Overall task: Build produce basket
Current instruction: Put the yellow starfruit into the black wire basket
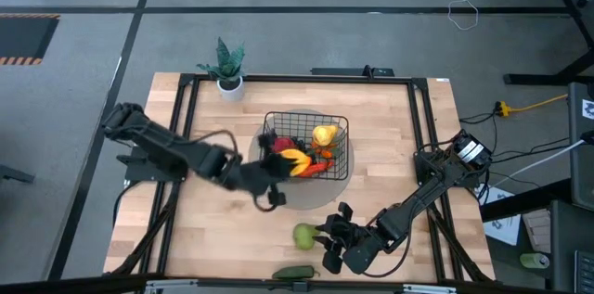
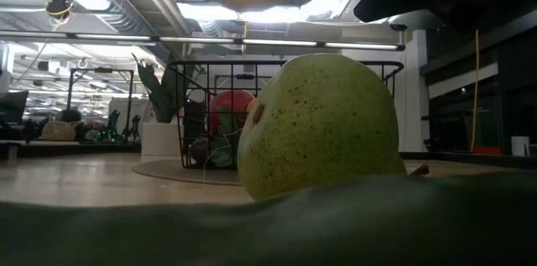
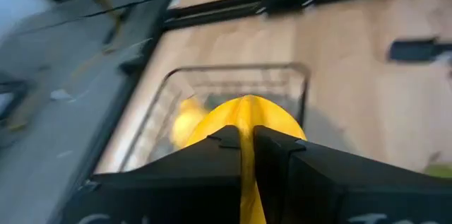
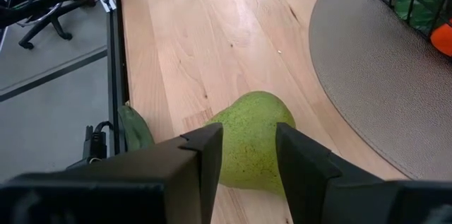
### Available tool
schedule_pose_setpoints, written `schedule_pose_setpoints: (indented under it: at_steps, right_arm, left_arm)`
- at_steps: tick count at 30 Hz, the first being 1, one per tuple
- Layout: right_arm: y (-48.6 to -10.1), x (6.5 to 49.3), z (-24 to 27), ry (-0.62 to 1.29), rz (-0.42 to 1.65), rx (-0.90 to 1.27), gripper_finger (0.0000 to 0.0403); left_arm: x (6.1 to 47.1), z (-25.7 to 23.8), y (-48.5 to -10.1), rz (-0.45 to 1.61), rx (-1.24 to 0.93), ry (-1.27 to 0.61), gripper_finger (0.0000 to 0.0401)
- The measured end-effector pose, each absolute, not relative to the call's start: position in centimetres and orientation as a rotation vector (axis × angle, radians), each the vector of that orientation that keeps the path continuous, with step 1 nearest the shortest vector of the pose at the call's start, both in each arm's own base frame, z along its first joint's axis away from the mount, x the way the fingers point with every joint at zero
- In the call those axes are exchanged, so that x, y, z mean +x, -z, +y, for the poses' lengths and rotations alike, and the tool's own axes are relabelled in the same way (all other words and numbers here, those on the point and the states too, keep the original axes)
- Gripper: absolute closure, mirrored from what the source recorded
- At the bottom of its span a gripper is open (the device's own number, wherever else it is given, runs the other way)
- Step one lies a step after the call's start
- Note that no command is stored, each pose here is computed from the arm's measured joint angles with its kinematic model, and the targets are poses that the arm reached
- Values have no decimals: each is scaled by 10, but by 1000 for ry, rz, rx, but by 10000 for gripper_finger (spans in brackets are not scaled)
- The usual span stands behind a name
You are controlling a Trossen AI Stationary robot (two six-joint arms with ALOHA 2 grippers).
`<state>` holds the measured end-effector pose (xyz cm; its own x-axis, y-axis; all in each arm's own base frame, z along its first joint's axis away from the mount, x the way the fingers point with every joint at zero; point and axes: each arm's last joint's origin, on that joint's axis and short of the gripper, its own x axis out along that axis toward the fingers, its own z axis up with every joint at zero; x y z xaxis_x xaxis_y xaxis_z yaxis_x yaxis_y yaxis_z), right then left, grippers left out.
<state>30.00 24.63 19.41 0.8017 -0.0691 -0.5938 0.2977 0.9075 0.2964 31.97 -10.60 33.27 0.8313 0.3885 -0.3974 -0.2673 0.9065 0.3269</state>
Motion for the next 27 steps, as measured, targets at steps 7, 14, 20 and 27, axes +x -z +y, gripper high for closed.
schedule_pose_setpoints:
  at_steps: [7,14,20,27]
  right_arm:
    - [-194,300,246,202,613,391,282]
    - [-194,300,246,201,614,386,282]
    - [-194,300,246,202,617,382,282]
    - [-194,300,246,200,613,388,282]
  left_arm:
    - [341,-56,-336,452,178,-314,397]
    - [344,-42,-336,452,138,-261,399]
    - [344,-41,-337,446,139,-273,390]
    - [347,-35,-333,447,84,-327,326]
